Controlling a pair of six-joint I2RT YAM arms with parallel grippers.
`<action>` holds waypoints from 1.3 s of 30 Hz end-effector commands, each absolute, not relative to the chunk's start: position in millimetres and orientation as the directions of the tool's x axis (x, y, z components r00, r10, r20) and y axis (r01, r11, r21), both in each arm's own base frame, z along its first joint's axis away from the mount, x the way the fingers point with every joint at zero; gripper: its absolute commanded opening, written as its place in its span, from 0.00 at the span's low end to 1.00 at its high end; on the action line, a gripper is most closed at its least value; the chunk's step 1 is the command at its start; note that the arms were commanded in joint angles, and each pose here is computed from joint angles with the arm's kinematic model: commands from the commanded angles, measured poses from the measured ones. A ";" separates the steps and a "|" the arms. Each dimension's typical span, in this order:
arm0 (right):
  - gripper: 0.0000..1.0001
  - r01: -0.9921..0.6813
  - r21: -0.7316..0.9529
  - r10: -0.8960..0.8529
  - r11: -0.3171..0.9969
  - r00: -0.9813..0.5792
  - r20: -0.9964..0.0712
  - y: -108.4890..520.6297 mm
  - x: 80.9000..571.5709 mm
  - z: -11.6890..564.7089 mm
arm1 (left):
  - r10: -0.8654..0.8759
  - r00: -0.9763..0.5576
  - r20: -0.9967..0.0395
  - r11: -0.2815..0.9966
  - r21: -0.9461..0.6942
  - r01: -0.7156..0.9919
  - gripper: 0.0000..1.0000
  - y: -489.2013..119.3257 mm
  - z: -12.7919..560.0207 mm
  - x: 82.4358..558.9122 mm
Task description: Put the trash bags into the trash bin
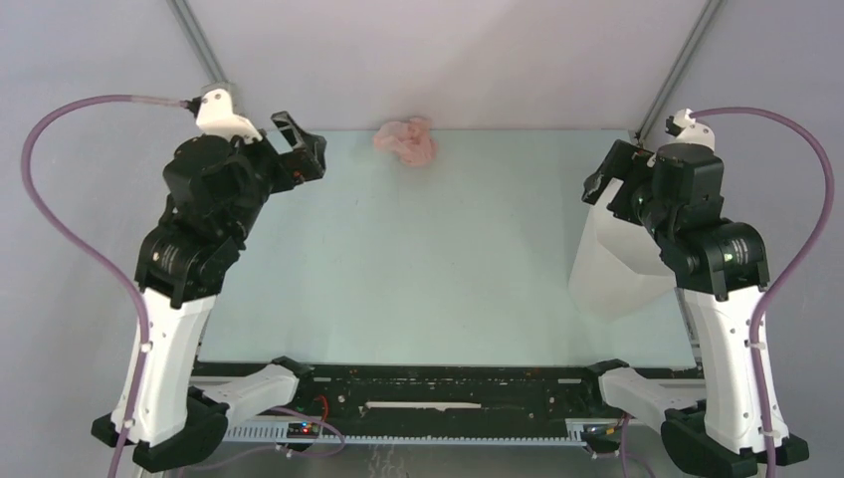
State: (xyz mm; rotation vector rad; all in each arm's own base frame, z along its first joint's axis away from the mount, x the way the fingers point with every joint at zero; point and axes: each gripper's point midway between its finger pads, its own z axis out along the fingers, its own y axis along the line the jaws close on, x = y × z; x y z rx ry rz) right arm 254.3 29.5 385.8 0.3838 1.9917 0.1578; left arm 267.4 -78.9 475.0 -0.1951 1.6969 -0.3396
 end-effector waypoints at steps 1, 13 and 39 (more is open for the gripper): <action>1.00 0.201 0.269 0.321 0.942 -0.300 -0.898 22.4 264.6 413.2 | -0.283 -0.119 -0.952 0.956 -0.290 0.050 1.00 -80.9 476.4 286.6; 1.00 0.010 0.324 0.316 0.946 -0.252 -0.915 54.3 269.4 448.2 | -0.459 -0.163 -0.873 0.880 -0.472 0.051 1.00 -96.3 435.0 350.9; 0.98 -0.216 0.488 0.446 0.846 -0.217 -0.868 76.9 238.3 465.0 | -0.833 -0.444 -0.331 0.416 -0.903 -0.107 0.98 -132.4 178.9 595.6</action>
